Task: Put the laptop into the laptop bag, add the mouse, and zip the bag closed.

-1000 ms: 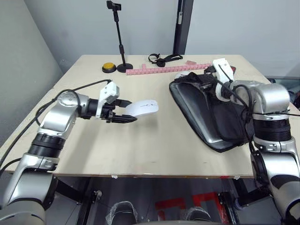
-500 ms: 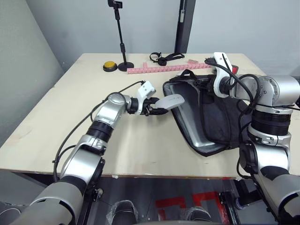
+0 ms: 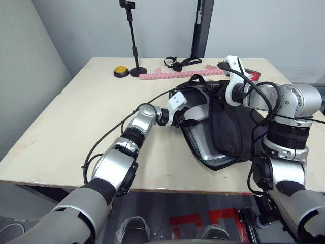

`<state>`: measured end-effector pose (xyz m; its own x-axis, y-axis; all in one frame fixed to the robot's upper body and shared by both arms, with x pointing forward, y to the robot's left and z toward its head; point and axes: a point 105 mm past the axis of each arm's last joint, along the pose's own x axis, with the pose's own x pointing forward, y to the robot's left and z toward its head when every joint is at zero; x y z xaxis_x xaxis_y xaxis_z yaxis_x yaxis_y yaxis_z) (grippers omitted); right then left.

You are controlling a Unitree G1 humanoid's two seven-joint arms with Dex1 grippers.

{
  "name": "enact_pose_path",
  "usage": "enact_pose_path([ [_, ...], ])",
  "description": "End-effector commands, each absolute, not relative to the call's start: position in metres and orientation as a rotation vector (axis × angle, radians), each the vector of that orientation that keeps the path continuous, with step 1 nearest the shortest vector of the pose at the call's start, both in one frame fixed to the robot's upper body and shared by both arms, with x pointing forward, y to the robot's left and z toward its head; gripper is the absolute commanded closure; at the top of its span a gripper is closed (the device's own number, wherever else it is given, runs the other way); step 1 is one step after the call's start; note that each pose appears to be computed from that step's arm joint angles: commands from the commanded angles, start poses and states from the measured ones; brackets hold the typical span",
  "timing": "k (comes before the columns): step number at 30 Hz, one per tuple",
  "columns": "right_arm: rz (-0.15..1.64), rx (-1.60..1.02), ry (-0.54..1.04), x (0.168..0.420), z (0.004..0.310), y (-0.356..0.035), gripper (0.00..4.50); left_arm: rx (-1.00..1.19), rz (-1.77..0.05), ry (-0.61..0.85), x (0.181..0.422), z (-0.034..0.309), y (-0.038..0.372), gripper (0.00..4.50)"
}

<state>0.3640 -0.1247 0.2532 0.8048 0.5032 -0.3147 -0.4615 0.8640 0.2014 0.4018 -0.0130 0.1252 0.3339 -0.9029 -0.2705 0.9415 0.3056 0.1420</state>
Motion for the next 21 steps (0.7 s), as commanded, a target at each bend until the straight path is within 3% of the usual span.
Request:
enact_pose_path([
  [1,0.552,0.123,0.257,0.356,0.282,-0.122,4.47,0.303,-1.208,0.104,0.406,0.136,-0.022,1.70],
  [12,0.567,0.119,0.258,0.354,0.283,-0.117,4.47,0.266,-1.186,0.075,0.404,0.140,-0.043,1.70],
  [20,0.556,0.114,0.262,0.354,0.283,-0.120,4.47,0.307,-1.111,0.065,0.412,0.136,-0.037,1.70],
  [21,0.555,0.112,0.263,0.354,0.283,-0.120,4.50,0.259,-1.091,0.065,0.414,0.138,-0.035,1.20],
])
